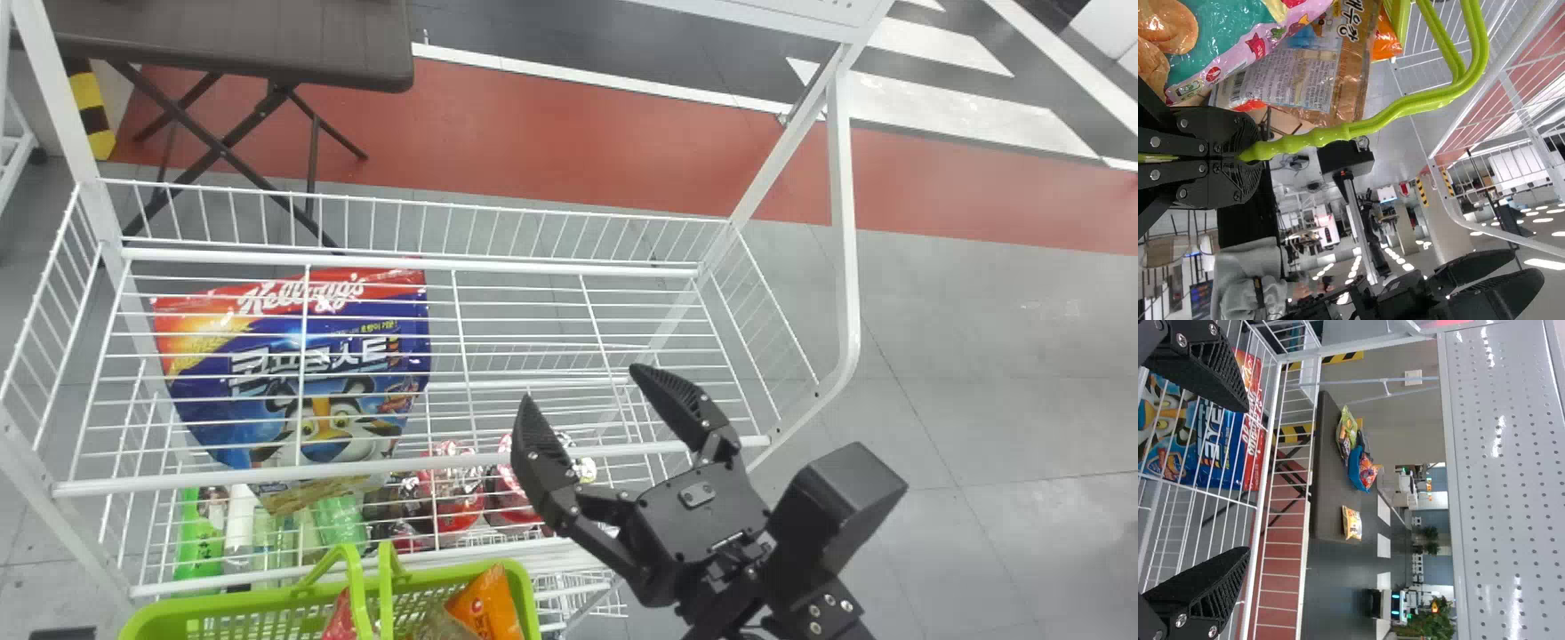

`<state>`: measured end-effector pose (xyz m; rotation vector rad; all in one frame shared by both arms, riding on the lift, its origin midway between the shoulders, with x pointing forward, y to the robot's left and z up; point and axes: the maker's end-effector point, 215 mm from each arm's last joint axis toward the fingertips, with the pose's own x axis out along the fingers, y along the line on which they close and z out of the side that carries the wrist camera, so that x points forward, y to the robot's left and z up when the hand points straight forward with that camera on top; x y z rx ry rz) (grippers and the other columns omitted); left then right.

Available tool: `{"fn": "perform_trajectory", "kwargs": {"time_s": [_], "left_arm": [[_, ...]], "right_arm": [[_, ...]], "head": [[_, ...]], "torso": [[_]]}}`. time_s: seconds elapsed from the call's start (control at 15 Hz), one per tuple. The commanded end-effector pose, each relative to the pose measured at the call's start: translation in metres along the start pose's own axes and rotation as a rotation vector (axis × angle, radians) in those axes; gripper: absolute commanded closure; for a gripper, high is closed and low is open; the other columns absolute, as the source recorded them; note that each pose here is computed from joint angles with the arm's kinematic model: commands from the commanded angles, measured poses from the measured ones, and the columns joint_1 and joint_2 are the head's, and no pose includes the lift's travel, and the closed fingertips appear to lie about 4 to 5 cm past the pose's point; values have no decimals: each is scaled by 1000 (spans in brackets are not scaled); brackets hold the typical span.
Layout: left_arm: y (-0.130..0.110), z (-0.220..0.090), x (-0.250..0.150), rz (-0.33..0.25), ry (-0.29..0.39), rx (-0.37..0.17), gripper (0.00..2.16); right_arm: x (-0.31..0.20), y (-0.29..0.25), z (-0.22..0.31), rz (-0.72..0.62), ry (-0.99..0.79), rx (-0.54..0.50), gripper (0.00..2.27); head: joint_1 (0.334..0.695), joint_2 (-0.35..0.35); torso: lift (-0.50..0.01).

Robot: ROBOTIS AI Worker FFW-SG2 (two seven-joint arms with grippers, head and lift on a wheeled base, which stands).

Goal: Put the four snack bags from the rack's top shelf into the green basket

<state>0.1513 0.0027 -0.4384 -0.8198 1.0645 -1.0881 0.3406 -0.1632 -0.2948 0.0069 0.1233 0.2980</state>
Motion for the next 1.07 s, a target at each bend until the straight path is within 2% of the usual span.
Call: {"fn": "perform_trajectory", "kwargs": {"time_s": [0.0,1.0], "left_arm": [[0,0,2,-1,1,3,2148],[-1,0,0,-2,-1,4,2148]], "right_arm": [[-1,-2,15,-4,-73,-23,63],[-2,-2,19,-5,-99,-23,63]], "head": [[695,-350],[695,-350]], "torso": [[0],[0]]}}
